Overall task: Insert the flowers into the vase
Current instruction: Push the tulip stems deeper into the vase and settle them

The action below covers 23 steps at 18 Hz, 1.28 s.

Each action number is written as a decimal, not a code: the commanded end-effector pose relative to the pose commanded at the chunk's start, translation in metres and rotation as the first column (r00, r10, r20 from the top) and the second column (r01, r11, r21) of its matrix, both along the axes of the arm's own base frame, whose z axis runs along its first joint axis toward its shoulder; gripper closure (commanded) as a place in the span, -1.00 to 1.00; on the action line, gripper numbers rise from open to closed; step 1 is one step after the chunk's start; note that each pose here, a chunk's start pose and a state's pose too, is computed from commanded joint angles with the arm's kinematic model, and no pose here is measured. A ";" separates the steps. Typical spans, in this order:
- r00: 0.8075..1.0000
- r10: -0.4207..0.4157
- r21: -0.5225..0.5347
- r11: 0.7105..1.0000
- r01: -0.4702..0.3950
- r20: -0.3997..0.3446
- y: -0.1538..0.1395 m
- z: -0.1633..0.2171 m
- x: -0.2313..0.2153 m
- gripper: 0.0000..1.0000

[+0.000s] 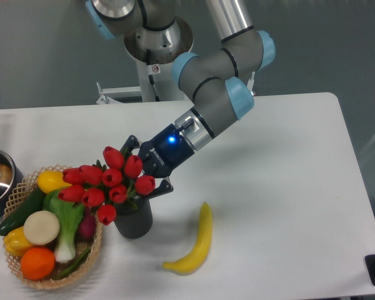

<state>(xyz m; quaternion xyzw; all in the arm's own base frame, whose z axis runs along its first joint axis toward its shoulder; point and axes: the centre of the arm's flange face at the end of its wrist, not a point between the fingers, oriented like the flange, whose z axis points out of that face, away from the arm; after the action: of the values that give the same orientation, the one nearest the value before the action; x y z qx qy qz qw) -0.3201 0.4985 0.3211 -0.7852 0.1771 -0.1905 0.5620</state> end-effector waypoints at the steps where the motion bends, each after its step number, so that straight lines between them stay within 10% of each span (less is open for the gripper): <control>1: 1.000 0.000 0.001 1.000 0.000 -0.001 0.000 0.000 0.000 0.01; 23: 1.000 -0.001 -0.006 1.000 0.001 0.005 -0.004 -0.015 0.000 -0.44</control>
<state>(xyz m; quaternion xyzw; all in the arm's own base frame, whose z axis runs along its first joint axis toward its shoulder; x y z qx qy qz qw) -0.3201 0.4944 0.3062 -0.7865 0.1757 -0.1932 0.5597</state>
